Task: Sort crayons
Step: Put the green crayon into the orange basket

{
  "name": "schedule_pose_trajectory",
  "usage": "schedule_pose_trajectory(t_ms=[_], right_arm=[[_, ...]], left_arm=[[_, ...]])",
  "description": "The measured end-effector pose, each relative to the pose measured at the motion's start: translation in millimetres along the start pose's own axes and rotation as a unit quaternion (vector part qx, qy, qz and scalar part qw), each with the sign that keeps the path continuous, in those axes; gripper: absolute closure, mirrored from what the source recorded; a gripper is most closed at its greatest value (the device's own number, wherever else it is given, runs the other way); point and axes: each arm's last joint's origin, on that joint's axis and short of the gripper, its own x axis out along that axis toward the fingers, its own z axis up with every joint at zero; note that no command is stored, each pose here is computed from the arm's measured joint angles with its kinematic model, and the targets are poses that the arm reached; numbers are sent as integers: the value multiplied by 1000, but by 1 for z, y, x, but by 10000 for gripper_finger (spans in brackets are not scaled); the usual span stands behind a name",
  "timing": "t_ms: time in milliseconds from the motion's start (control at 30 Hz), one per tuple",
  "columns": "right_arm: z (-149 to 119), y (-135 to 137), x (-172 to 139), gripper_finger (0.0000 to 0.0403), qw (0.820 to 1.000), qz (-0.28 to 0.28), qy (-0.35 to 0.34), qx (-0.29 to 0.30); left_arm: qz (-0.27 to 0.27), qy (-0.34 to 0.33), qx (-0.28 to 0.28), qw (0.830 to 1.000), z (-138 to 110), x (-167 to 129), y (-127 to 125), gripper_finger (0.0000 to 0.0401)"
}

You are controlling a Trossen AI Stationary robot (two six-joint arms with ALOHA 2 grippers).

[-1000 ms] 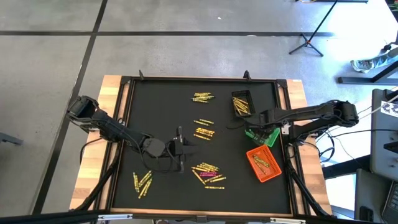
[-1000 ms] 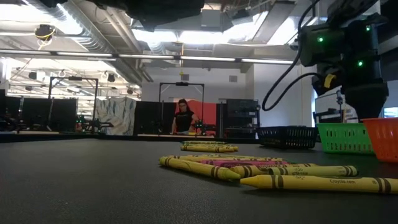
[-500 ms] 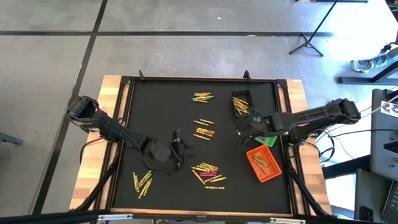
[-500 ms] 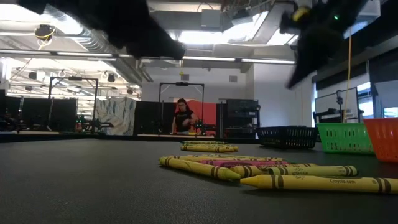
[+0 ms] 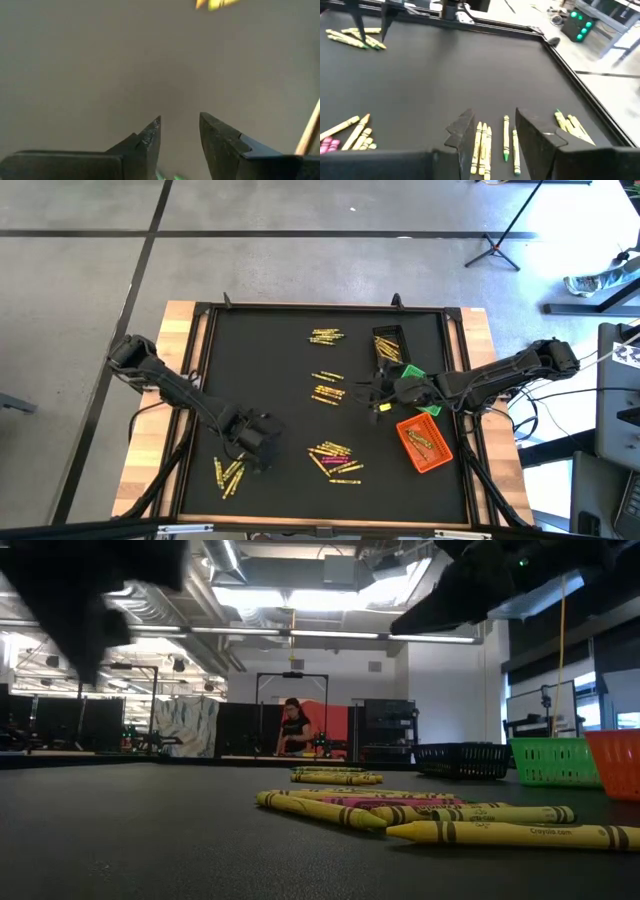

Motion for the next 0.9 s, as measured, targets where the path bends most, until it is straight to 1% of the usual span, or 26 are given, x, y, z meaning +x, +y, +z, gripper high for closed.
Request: schedule_pose_trajectory(t_ms=[100,200,300,400,533,633,700,733,900], right_arm=[[2,1,0,265,1000,15,-8,-22],[9,0,0,265,998,16,-31,-48],[17,-1,-1,265,995,8,-71,-76],[21,0,-2,265,992,17,-91,-85],[21,1,-2,265,989,31,-94,-109],[24,0,-2,265,987,28,-106,-119],[27,0,-3,265,986,24,-121,-115],[27,0,-3,265,985,23,-125,-115],[28,0,-3,265,984,30,-130,-121]], left_arm=[[3,44,-60,997,-22,6,-2,283],[5,93,-124,988,-46,12,-3,283],[8,140,-190,972,-67,12,-9,283],[16,149,-246,958,-87,8,-18,283],[30,155,-327,932,-109,3,-26,283],[37,134,-361,922,-123,-1,-30,283],[44,105,-381,917,-128,-1,-29,283],[50,101,-388,915,-130,-1,-29,283],[103,123,-383,910,-137,4,-20,283]])
